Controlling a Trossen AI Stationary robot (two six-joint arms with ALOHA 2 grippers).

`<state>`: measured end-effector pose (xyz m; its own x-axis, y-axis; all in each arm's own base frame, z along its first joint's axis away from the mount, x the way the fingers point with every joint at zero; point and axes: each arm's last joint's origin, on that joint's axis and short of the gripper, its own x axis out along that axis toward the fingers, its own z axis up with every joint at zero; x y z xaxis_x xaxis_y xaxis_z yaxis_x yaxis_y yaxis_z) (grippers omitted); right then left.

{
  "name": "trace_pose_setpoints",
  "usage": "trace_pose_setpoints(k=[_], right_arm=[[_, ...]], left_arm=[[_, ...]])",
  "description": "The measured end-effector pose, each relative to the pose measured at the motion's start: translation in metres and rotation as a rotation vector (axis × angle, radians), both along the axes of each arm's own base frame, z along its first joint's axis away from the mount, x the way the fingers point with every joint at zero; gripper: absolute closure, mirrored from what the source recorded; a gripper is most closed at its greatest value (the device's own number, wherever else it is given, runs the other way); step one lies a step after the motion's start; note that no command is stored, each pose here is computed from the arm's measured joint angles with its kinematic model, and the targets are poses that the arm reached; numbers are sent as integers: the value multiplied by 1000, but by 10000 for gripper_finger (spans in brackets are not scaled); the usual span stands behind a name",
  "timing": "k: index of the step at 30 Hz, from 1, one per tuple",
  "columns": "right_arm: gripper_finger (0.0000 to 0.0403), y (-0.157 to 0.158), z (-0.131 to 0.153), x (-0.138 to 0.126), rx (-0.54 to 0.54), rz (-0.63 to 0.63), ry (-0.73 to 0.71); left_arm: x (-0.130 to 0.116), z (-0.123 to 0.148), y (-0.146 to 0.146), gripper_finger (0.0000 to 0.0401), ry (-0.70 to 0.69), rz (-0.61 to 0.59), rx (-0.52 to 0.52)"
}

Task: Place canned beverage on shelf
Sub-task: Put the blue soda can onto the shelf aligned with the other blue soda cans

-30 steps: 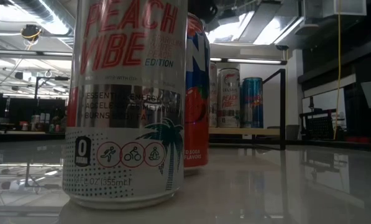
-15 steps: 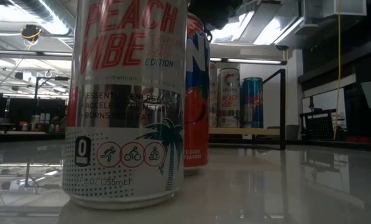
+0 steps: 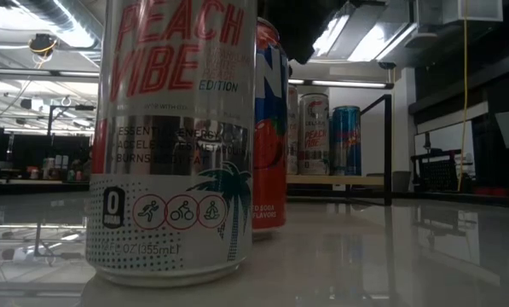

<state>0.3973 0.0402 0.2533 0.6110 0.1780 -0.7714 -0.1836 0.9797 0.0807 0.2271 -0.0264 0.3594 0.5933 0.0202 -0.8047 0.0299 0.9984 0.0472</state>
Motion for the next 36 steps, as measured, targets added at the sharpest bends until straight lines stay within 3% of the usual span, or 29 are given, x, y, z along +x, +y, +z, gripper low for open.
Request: trace_pose_setpoints(k=[13, 36], right_arm=[[40, 0, -20, 6, -27, -15, 57], [40, 0, -12, 5, -3, -51, 100]], left_arm=[[0, 0, 0, 73, -3, 0, 0], [0, 0, 0, 73, -3, -1, 0]])
